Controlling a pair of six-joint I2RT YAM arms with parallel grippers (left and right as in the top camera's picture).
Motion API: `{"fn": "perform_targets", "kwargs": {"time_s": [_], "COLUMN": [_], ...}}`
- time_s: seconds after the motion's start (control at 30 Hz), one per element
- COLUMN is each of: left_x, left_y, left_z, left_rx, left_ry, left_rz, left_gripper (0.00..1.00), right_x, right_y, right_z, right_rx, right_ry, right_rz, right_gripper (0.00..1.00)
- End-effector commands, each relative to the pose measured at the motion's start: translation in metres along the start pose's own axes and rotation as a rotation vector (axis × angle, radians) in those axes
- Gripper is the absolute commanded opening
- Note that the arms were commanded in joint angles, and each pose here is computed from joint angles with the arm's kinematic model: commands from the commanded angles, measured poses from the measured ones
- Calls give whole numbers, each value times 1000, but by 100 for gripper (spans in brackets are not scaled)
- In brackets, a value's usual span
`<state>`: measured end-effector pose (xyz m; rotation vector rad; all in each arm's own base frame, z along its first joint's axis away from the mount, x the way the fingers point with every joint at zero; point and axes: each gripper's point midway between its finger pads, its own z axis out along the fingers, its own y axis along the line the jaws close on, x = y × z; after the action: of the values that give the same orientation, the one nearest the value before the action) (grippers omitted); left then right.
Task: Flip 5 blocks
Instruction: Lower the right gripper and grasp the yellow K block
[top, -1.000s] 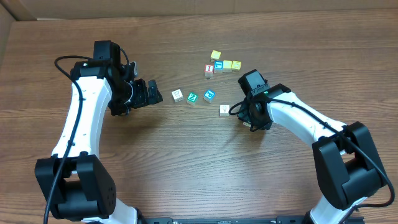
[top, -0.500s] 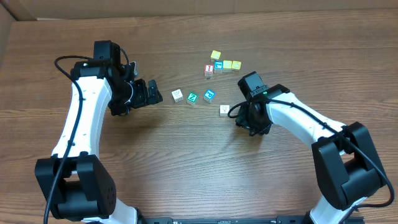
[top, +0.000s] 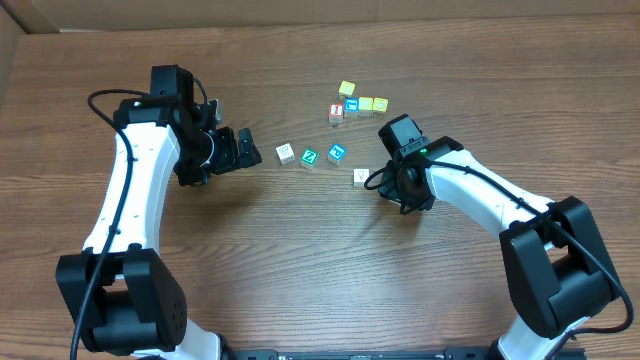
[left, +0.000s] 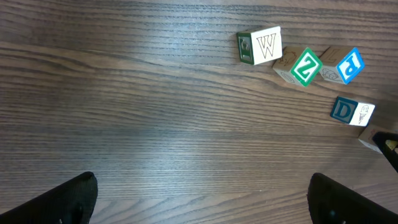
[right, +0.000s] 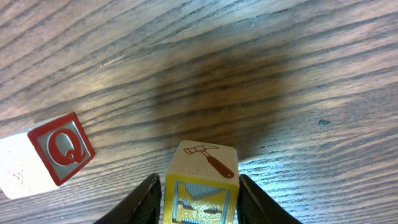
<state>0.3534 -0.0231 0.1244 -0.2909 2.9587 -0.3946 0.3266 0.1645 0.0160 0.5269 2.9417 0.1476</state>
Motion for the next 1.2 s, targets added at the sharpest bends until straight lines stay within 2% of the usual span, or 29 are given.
{"fn": "perform_targets", "kwargs": {"time_s": [0.0,0.17,0.4,0.67,0.9,1.17], "left_x": [-5,-5,-5,-5,-5,-5], "left_y": [-5,-5,-5,-5,-5,-5], "left_z": [-1,-1,-1,-1,-1,-1], "left_rx": [-1,-1,-1,-1,-1,-1], "left_ry": [-10,-10,-10,-10,-10,-10], "left_rz": [17,17,17,17,17,17], "left_gripper": [100,100,100,100,100,100], "right_x": [-2,-3,0,41,79,84], "right_y": [-2,-3,8,41,62,77], "right_z": [2,1,-22,-25,-27,-27], "right_rx": [15,19,9,-75,-76,-73], "right_ry": [-18,-18,18,111,137,52], "right_rz": [-2,-39,-71,-160,-238,-272], "right_gripper": [40,33,31,32,32,32]}}
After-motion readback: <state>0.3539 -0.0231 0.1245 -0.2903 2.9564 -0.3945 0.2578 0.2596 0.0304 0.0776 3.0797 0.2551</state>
